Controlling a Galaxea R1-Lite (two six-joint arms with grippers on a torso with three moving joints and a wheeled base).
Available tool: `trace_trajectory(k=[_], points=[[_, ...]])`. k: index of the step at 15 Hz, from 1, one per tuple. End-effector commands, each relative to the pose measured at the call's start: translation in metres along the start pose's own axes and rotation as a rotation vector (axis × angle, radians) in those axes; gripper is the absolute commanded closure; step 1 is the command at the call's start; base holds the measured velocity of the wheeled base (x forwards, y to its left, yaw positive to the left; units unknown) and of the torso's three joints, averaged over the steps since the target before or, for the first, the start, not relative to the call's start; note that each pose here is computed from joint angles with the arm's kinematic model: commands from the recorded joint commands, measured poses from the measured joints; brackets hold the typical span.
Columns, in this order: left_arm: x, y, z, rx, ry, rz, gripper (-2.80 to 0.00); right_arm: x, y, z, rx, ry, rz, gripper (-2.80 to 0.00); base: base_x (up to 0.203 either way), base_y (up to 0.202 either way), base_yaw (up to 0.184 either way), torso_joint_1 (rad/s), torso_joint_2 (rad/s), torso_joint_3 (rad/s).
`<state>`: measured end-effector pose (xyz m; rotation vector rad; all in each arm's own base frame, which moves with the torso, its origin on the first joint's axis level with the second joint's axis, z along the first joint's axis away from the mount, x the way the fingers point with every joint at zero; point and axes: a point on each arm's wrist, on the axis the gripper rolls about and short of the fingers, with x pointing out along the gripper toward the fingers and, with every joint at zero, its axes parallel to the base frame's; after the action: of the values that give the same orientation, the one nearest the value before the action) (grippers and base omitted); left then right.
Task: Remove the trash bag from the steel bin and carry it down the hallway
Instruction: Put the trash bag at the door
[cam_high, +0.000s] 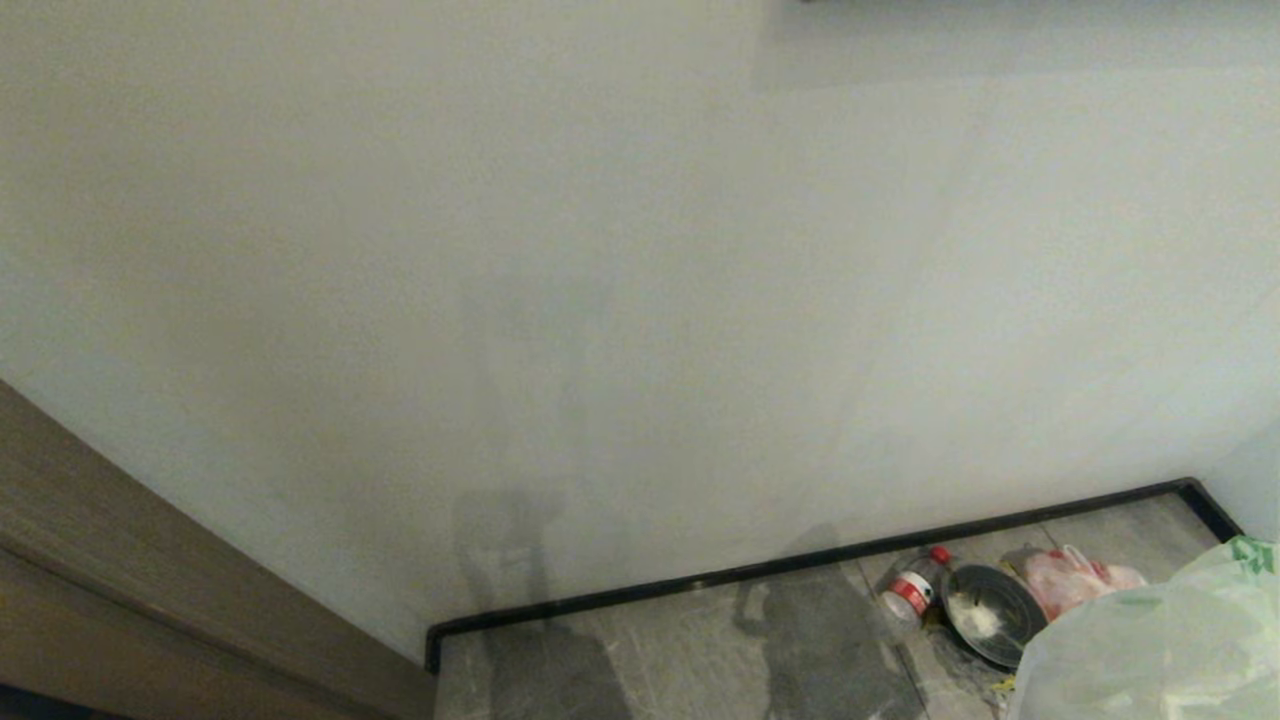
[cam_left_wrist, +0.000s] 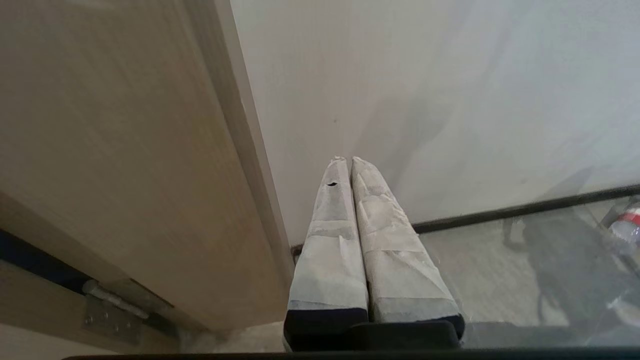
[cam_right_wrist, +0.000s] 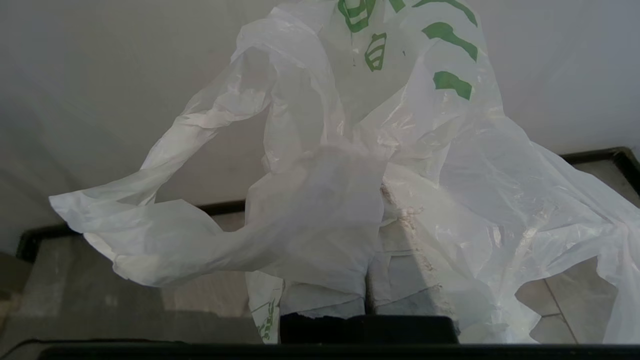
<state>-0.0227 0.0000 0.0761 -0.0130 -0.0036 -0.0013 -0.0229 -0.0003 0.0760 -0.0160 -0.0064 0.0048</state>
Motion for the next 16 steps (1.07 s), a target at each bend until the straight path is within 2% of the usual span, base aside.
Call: trace_trajectory(k=[1, 6, 13, 16], points=[[0.0000, 0.0000, 0.0001, -0.001, -0.001, 0.000, 0.00, 0.0001, 0.0000, 0.0003, -0.002, -0.001, 0.003, 0.00, 0.000, 0.000, 0.000, 0.002, 0.00, -0.205], [0.0000, 0.0000, 0.0001, 0.002, -0.001, 0.000, 0.00, 0.0001, 0.0000, 0.0000, -0.012, 0.002, 0.000, 0.00, 0.000, 0.000, 0.000, 0.002, 0.00, -0.180], [0.0000, 0.0000, 0.0001, 0.002, -0.001, 0.000, 0.00, 0.0001, 0.0000, 0.0000, 0.005, 0.002, 0.000, 0.00, 0.000, 0.000, 0.000, 0.001, 0.00, -0.019], [0.0000, 0.0000, 0.0001, 0.002, -0.001, 0.000, 0.00, 0.0001, 0.0000, 0.0000, -0.012, 0.002, 0.000, 0.00, 0.000, 0.000, 0.000, 0.000, 0.00, 0.000]])
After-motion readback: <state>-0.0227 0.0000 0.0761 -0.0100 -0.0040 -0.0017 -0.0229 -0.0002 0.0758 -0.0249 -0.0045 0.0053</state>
